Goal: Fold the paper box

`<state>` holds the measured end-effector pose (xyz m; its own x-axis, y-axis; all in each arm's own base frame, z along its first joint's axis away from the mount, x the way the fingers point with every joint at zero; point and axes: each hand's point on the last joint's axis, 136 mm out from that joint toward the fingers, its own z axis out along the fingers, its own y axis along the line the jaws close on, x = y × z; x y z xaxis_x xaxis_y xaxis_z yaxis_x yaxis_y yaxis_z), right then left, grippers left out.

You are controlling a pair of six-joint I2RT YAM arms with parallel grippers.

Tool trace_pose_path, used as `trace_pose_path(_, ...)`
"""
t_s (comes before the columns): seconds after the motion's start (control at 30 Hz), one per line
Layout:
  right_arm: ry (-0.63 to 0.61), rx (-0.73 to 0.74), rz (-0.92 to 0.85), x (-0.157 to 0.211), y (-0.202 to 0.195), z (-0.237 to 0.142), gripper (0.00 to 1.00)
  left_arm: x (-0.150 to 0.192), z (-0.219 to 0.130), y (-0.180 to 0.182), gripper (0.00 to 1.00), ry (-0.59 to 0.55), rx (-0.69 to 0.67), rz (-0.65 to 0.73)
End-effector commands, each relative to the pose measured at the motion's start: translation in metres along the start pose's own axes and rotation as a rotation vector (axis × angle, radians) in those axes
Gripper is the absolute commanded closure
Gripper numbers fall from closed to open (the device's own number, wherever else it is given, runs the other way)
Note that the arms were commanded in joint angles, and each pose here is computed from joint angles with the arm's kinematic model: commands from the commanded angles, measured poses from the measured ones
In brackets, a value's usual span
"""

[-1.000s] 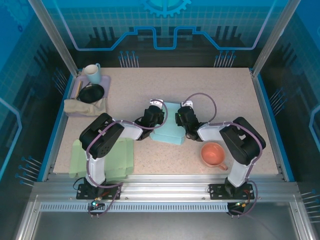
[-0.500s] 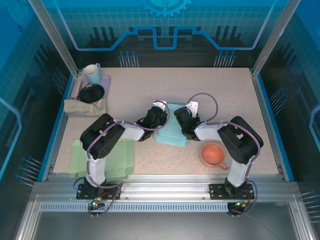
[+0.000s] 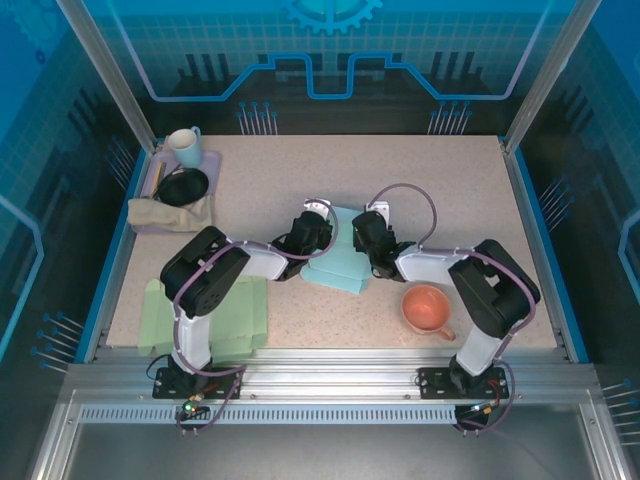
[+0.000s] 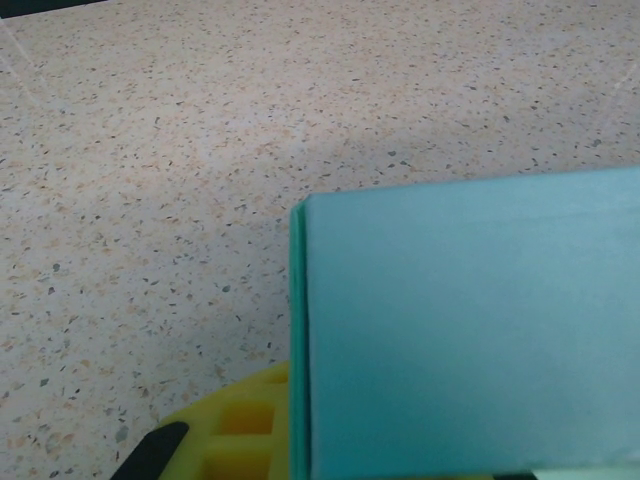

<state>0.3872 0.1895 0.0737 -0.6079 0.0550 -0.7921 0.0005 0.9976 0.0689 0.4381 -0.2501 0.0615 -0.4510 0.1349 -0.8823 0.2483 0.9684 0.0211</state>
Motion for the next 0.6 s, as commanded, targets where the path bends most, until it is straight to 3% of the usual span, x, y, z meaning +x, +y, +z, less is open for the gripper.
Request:
trace_pose_path(0.0, 0.008, -0.102, 0.011, -0.007, 0.012, -0.028, 0.5, 0.057, 0.003, 0.012, 1.0, 0.183, -0.038, 0.073)
trace_pose_path(0.27, -0.049, -0.08, -0.006, -0.031, -0.011, -0.071, 0.44, 0.058, 0.001, 0.007, 1.0, 0.17, -0.023, 0.092)
trace_pose_path(0.57, -0.013, -0.102, 0.049, -0.053, -0.019, -0.049, 0.43, 0.059, -0.005, -0.007, 1.0, 0.134, 0.049, 0.153)
